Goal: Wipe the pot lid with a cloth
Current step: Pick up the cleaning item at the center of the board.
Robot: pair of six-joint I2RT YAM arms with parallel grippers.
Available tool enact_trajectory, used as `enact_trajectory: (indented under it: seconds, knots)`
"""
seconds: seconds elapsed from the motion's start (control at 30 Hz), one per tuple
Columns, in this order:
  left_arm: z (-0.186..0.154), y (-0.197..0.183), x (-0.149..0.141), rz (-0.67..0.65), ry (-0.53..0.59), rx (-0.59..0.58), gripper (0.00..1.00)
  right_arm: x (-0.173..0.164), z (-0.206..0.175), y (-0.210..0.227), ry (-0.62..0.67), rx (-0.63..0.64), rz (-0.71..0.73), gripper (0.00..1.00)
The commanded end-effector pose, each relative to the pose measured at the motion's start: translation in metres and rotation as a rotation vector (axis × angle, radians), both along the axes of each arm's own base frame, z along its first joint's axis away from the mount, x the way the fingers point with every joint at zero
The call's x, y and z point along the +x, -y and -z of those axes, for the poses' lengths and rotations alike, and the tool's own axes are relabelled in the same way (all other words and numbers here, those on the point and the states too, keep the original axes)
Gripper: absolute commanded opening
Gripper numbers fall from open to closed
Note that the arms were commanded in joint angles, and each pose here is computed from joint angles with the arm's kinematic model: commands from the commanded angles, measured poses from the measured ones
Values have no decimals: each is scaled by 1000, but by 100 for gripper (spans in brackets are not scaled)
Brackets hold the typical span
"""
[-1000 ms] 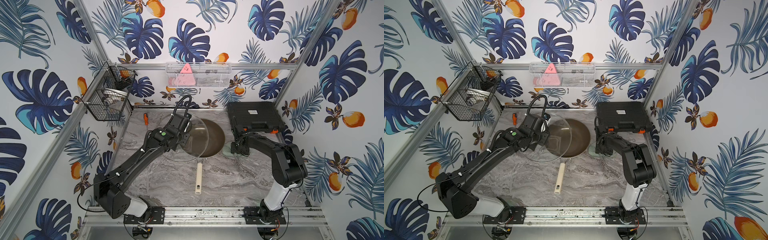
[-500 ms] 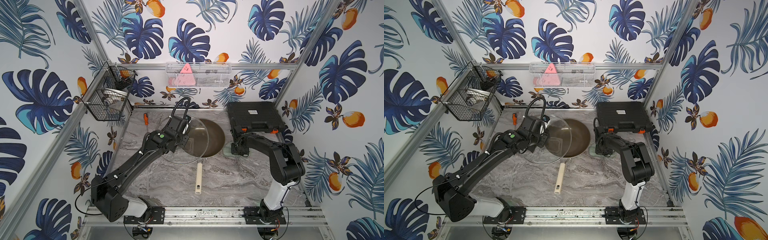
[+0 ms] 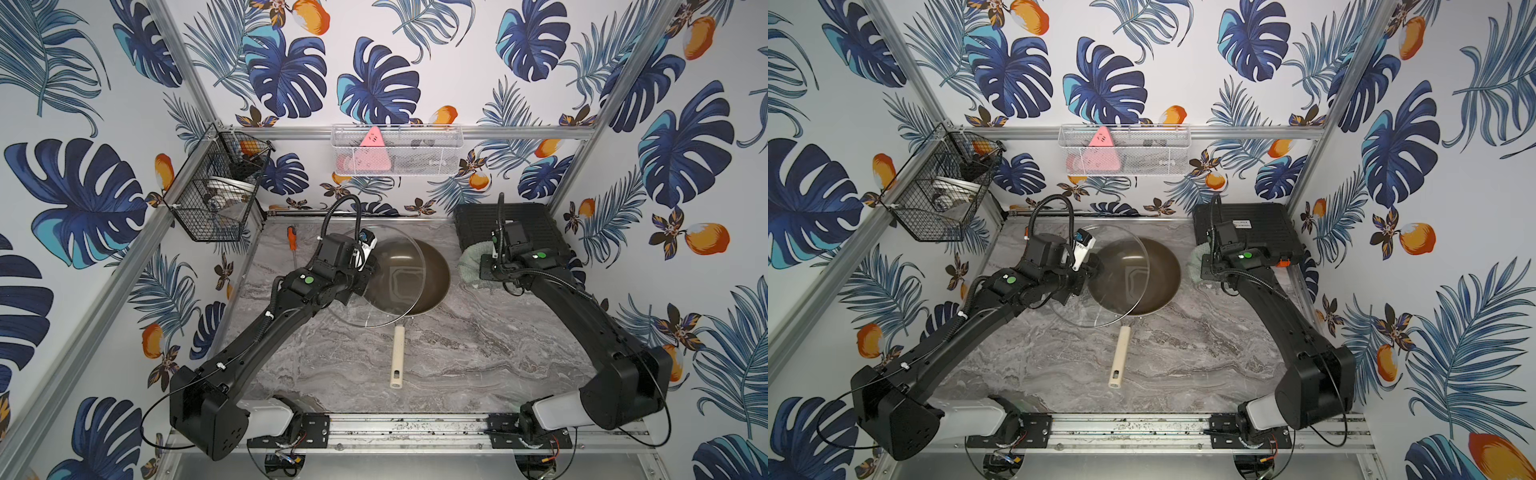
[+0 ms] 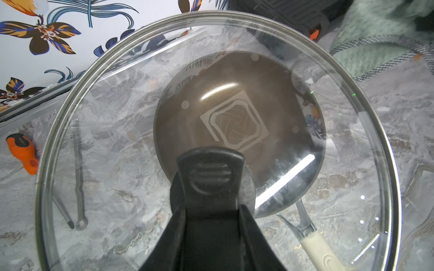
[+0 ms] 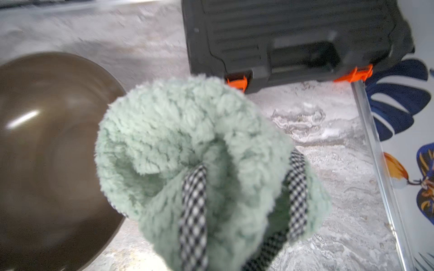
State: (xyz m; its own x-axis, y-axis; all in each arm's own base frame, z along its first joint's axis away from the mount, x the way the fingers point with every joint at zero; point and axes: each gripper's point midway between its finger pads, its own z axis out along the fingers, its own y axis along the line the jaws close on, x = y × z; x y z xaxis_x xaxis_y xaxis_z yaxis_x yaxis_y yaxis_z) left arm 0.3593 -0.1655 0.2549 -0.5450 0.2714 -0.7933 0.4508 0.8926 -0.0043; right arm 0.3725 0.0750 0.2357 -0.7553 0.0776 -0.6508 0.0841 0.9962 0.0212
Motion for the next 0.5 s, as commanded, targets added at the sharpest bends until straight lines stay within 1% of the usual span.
enact_trajectory:
  seconds: [0.0,0.1,0.27,0.33,0.47]
  knots:
    - [-60,23,17,71,181,-235,0,-11,-32,-12,40,56,-95,0]
    - [-76,27,22,112,189,-373,0,-14,-59,-23,83,107,-150,0]
    - [-102,30,29,194,191,-660,0,-23,-84,-45,140,206,-268,0]
    - [-113,27,30,233,204,-782,0,-28,-93,-53,170,244,-316,0]
    - [-126,15,38,274,189,-999,0,-38,-108,-66,229,306,-395,0]
